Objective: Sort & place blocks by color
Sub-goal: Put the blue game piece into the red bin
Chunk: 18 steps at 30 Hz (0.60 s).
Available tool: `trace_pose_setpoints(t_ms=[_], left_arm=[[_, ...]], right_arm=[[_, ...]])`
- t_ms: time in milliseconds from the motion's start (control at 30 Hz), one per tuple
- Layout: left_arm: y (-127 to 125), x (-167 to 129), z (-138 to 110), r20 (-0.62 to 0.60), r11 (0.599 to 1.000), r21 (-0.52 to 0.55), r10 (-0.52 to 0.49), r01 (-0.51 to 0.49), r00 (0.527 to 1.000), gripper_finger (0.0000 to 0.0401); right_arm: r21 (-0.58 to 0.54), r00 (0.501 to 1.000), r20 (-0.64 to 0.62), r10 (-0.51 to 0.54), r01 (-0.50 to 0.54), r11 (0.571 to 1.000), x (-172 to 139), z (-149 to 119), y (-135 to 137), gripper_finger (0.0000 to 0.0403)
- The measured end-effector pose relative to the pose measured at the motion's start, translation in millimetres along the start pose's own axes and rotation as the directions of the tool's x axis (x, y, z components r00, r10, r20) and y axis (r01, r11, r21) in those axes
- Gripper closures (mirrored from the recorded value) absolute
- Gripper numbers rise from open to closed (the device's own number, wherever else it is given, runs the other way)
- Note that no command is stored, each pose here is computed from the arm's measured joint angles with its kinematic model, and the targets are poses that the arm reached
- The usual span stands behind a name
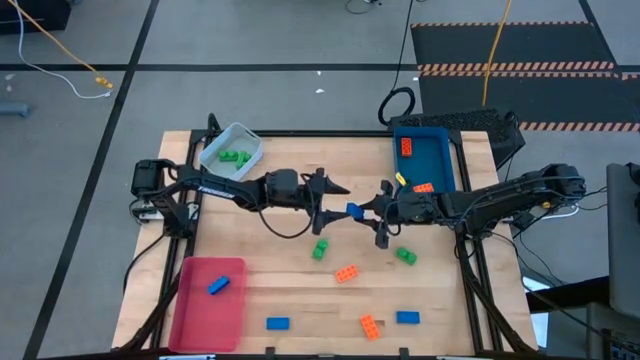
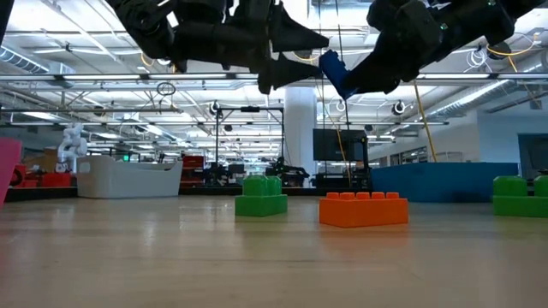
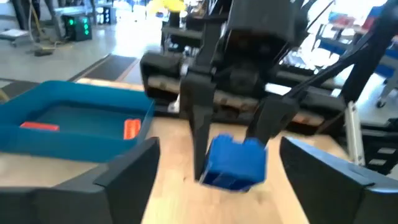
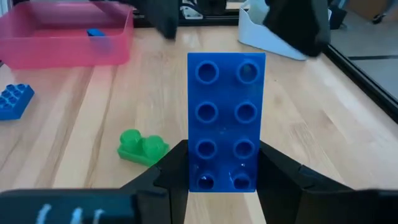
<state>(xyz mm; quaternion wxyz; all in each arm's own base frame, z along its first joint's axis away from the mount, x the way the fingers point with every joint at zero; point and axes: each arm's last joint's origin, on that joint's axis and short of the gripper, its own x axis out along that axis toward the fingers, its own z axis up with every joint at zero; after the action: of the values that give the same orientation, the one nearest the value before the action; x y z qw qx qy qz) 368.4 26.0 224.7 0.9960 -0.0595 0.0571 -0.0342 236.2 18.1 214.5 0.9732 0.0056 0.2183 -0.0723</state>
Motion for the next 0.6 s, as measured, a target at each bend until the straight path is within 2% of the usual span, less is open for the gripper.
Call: trace_pose_setpoints(t_ms=[200, 300, 467, 600], left_arm=[[-2, 1, -2, -0.017, 1.000, 0.005, -0.003, 0.003, 1.000, 0.0026], [-2, 1, -3, -0.020, 1.000, 0.009, 0.000, 0.000, 1.000, 0.0023], [1, 1, -3, -0.014, 0.997, 0.015, 0.081, -0.081, 0.997, 0.0023], [1, 1, -4, -0.018, 0.996, 0.014, 0.086, -0.086, 0.996, 0.0023]], right_arm=[[-0.016, 0.997, 0.077, -0.022, 0.023, 1.000, 1, 8, -7, 0.0269], [-0.007, 0.997, 0.076, -0.018, 0.019, 1.000, 4, 8, -12, 0.0269], [0.001, 0.999, 0.047, 0.000, 0.000, 1.000, 16, 2, -17, 0.0269], [0.006, 1.000, 0.017, -0.013, 0.013, 1.000, 25, -4, -19, 0.0269]])
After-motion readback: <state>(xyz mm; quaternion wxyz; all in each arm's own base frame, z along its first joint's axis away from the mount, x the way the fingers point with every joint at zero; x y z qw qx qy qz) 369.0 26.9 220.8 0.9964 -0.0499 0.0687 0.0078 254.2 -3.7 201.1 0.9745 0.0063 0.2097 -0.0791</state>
